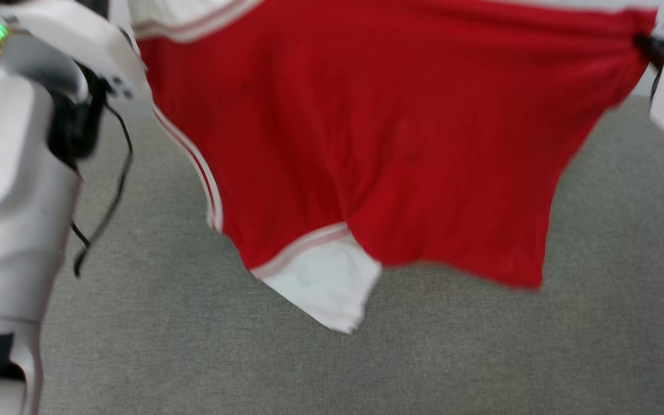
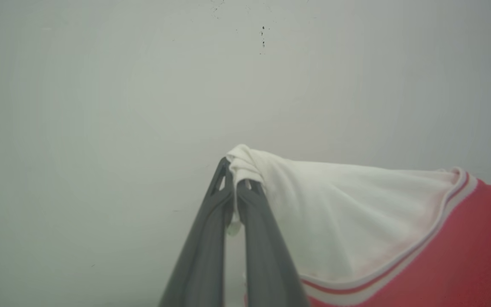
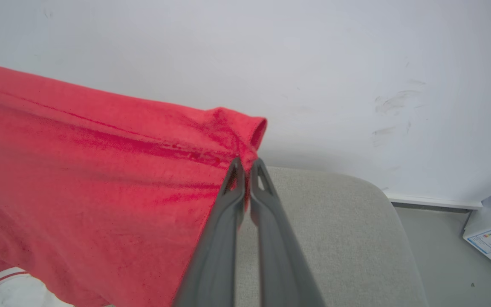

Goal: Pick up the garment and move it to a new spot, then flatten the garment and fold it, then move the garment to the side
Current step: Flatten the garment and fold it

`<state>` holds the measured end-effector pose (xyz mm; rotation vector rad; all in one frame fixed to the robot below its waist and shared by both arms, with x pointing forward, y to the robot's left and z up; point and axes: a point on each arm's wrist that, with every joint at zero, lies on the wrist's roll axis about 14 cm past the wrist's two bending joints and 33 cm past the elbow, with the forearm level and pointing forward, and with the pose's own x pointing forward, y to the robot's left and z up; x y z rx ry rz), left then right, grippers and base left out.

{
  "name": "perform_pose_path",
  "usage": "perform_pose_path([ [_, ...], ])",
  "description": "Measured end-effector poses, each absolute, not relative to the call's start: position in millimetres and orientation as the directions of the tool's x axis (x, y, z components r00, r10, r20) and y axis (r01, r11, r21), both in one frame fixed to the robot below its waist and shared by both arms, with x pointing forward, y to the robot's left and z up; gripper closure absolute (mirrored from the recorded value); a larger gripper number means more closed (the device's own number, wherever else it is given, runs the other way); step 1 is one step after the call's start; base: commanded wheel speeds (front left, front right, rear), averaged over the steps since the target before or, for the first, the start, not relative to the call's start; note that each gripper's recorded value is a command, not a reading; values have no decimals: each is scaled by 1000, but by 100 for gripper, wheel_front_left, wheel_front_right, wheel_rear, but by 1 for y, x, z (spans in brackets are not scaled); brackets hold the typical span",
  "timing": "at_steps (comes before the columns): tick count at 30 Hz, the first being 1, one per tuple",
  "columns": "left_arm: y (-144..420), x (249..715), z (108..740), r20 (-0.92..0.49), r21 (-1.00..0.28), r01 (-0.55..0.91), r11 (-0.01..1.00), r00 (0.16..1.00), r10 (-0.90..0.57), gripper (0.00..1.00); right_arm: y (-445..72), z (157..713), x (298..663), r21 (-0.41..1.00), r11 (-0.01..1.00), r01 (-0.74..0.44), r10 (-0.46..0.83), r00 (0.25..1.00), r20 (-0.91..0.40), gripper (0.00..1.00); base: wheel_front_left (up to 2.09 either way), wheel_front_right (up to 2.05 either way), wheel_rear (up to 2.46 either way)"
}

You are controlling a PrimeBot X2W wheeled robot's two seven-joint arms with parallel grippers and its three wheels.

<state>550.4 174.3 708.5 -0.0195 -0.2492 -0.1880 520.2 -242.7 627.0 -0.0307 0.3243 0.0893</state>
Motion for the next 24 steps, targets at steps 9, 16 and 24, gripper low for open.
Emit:
perform_pose_path([
  [9,179,611,761,369,69,152,986,914,-167,100,-253,687,580,-43,997,-58,53,991,-123,100,0,0,0],
  [16,181,659,770,442,84,134,987,883,-158,100,-259,695,629,-75,996,-39,38,999,-20,100,0,0,0],
  [24,184,714,707,390,69,129,989,909,-146,100,-252,645,680,-94,994,-62,59,997,-40,100,0,0,0],
])
